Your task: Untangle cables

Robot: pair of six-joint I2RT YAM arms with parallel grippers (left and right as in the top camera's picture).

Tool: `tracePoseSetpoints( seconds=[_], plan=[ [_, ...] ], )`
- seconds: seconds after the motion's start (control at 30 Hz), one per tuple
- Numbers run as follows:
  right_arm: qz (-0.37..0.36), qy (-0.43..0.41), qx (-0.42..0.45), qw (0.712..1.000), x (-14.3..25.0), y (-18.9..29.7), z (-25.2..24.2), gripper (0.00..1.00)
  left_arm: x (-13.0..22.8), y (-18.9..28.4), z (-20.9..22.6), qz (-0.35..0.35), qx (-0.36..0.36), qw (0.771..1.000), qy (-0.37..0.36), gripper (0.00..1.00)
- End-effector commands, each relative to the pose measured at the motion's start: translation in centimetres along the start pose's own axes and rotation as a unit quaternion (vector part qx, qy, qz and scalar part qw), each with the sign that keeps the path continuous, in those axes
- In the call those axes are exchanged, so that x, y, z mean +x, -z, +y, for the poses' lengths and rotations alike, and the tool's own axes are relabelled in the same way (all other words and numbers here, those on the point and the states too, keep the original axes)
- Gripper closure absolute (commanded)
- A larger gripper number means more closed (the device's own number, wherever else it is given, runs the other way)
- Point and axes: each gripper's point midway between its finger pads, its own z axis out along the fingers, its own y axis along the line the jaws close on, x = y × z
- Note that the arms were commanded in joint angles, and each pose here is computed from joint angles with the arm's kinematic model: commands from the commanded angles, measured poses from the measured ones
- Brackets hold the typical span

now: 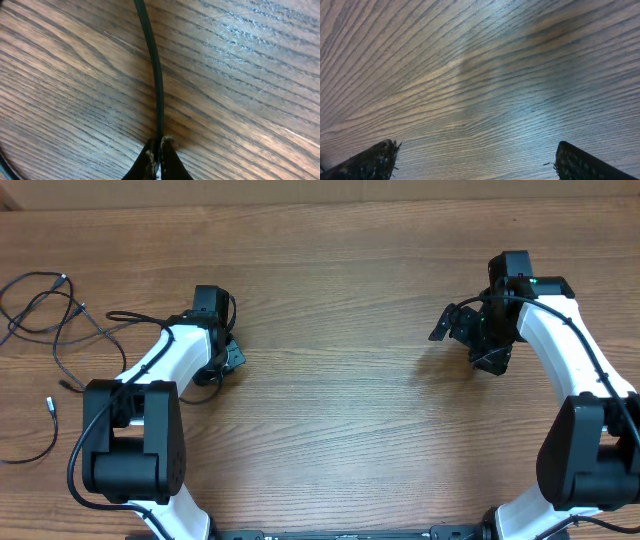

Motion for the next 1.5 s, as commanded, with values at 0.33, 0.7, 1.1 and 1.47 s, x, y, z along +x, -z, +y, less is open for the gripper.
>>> tracePoseSetpoints(
  seconds=[0.33,0.7,1.1,1.47],
  plan=[
    [0.004,0.006,-0.003,1.0,0.3,-0.1,0.2,0.0,-7.1,8.2,-0.6,-0.072,0.029,0.996,-0.046,0.96],
    [0.005,0.006,-0.002,1.0,0.3,-0.1,0.2,0.0,-15.9,18.1,11.9,-0.192,0.028,0.975,0.111,0.96],
    [-0.005,0.008,-0.007,1.0,-0.2,-0.1,0.5,0.0,-14.7,16.0,16.2,-0.143,0.074,0.972,0.174,0.83],
    [-0.004,0.008,-0.007,1.0,-0.1,-0.1,0.4,0.0,-13.4,9.4,19.4,-0.093,-0.049,0.963,0.249,0.41]
  ],
)
